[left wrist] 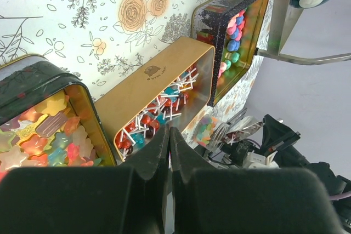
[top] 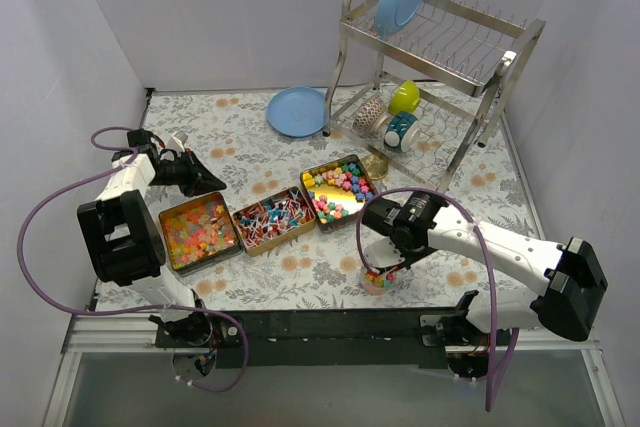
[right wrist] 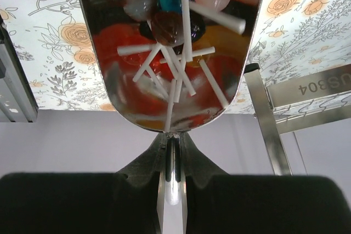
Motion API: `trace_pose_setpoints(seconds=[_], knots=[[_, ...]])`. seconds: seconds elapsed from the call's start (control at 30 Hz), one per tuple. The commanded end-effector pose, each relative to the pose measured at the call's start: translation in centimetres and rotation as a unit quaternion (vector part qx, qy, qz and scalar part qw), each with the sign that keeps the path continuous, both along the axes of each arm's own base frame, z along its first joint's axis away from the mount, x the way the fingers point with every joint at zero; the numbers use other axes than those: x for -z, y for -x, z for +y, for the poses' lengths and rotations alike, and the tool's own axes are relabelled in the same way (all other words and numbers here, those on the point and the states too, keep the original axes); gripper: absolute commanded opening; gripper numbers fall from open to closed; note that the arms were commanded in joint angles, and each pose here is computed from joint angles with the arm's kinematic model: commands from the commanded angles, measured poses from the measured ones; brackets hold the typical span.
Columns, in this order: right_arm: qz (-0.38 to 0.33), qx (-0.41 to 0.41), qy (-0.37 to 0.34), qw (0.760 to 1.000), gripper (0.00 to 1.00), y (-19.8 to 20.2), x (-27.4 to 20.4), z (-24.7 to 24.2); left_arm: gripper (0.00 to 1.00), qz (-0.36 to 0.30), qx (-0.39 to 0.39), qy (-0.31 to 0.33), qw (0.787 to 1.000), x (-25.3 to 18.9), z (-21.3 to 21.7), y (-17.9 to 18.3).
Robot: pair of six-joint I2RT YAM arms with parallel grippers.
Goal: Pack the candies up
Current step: Place the fake candies in the packing bottle.
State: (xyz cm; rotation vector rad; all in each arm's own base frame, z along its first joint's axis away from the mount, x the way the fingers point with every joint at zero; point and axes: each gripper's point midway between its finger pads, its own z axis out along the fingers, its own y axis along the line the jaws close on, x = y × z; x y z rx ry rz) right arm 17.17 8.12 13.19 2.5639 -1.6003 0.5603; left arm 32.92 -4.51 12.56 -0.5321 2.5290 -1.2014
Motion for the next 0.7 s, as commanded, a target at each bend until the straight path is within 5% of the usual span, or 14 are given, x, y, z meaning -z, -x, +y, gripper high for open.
trace_pose_setpoints(seconds=[0.0, 0.67], knots=[[-0.019, -0.017, 0.037, 0.999, 0.01, -0.5, -0.8, -0.7, 0.0, -0.014, 0.01, 0.012, 1.0, -0.7, -0.5, 0.3], [-0.046, -0.062, 0.083, 0.994, 0.01, -1.5, -1.5, -0.8, 0.0, -0.024, 0.003, 0.015, 1.0, -1.2, -0.7, 0.7]])
